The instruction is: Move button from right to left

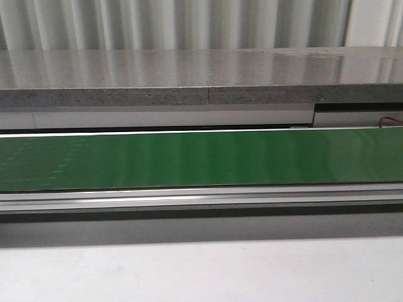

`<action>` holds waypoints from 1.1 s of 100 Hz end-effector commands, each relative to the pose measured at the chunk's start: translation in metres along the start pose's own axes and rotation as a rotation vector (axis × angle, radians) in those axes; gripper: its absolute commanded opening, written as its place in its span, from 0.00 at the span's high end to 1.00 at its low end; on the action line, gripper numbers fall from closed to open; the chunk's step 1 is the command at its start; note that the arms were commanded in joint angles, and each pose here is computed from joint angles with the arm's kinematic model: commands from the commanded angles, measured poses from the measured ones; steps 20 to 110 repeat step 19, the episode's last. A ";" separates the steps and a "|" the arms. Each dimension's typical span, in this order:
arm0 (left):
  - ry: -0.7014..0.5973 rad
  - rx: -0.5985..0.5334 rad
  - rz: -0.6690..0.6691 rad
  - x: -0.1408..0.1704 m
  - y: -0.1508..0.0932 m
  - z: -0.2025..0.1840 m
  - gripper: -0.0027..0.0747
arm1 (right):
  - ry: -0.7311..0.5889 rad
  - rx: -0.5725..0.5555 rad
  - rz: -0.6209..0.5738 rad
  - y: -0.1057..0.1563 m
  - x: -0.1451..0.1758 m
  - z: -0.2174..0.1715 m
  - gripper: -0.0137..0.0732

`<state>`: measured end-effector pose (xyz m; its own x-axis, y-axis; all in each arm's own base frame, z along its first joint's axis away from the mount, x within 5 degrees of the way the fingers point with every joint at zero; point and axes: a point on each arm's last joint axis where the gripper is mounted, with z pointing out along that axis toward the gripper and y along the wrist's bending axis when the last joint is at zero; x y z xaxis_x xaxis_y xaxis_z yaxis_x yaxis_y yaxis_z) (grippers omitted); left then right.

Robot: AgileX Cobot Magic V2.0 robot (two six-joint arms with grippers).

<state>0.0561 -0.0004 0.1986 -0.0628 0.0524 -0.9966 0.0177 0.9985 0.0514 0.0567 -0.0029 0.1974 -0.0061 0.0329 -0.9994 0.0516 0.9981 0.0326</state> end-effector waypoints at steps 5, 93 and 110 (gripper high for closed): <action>-0.066 0.002 -0.018 0.005 -0.001 0.000 0.99 | -0.119 0.001 -0.013 0.000 -0.015 -0.003 0.92; -0.066 0.002 -0.018 0.005 -0.001 0.000 0.99 | -0.119 0.001 -0.013 0.000 -0.015 -0.003 0.92; -0.066 0.002 -0.018 0.005 -0.001 0.000 0.99 | -0.119 0.001 -0.013 0.000 -0.015 -0.003 0.92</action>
